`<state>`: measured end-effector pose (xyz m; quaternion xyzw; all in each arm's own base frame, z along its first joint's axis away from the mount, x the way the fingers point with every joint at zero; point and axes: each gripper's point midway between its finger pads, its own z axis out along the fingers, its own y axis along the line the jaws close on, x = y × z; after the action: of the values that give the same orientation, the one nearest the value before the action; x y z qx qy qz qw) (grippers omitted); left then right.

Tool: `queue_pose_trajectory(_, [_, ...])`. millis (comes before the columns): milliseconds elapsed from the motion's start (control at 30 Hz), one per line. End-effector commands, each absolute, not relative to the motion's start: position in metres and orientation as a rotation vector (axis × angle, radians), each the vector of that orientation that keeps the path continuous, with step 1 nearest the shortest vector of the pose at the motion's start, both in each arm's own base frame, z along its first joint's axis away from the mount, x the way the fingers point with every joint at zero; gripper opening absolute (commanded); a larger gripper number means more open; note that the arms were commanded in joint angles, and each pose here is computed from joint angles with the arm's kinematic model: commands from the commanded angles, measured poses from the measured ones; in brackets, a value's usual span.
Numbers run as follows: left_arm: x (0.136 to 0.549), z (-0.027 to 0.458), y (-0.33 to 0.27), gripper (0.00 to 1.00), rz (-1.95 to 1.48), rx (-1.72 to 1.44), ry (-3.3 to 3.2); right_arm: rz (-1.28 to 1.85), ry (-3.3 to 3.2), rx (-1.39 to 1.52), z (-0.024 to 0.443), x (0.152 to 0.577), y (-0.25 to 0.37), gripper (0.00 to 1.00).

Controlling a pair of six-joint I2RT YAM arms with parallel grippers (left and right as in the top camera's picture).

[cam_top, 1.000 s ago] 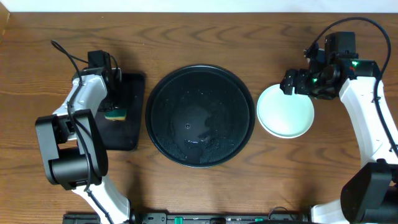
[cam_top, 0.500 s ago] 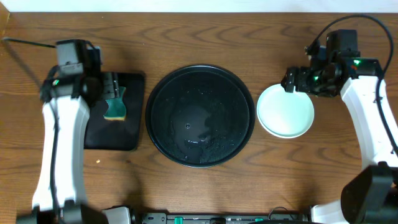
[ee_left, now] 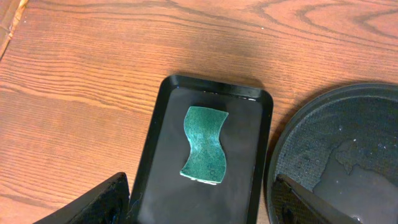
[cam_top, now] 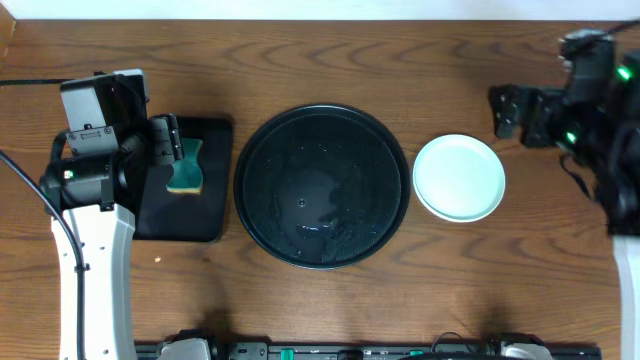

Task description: Clean dirty plates on tray and stack at the side

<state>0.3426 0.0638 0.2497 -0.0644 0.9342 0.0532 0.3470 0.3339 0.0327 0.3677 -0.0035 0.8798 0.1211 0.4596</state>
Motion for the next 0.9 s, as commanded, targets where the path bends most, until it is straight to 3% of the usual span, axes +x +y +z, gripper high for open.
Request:
queue_pose_trajectory(0, [0.343,0.256,0.066,0.74,0.154,-0.170,2.409,0.309,2.093,-0.032,0.392,0.315,0.038,0.99])
queue_pose_trajectory(267, [0.343,0.256,0.066,0.74,0.154,-0.170,2.409,0.263,2.076,-0.024,0.403,0.270,0.032,0.99])
queue_pose_trajectory(467, [0.343,0.256,0.066,0.74,0.154,-0.170,2.409,0.131,2.082,0.050,0.400,0.261,0.011,0.99])
queue_pose_trajectory(867, [0.343,0.256,0.066,0.74,0.154,-0.170,2.409,0.129,1.846,0.025,0.338,0.259,0.011,0.99])
